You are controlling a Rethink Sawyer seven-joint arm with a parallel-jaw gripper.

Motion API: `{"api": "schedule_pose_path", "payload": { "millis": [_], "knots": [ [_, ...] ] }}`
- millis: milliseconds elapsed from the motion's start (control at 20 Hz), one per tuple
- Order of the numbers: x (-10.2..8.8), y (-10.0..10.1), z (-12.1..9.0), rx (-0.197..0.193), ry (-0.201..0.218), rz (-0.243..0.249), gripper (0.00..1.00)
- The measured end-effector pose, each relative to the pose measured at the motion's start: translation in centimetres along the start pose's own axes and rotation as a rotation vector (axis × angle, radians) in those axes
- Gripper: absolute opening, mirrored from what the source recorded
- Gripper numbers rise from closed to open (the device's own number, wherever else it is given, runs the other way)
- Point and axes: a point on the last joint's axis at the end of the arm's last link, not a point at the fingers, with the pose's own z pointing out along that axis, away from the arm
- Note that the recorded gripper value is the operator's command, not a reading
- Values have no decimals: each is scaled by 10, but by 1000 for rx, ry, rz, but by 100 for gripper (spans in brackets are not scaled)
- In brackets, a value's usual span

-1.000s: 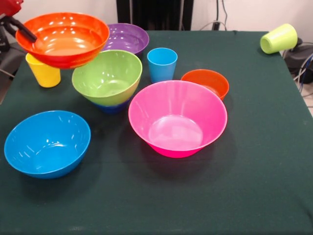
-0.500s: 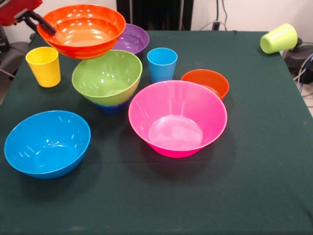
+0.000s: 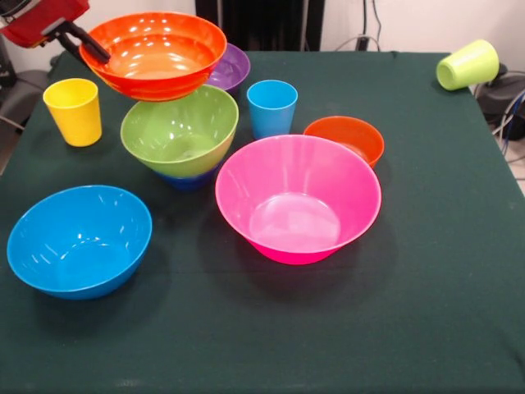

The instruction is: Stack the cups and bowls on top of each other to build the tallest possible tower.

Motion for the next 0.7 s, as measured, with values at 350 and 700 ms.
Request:
{"api": "schedule_pose_path", "payload": {
  "millis": [350,700],
  "knots": [
    [-6,6,-2,-3,-8,-16,0],
    [-8,7,0,-5,-16,-21,0]
  ]
}}
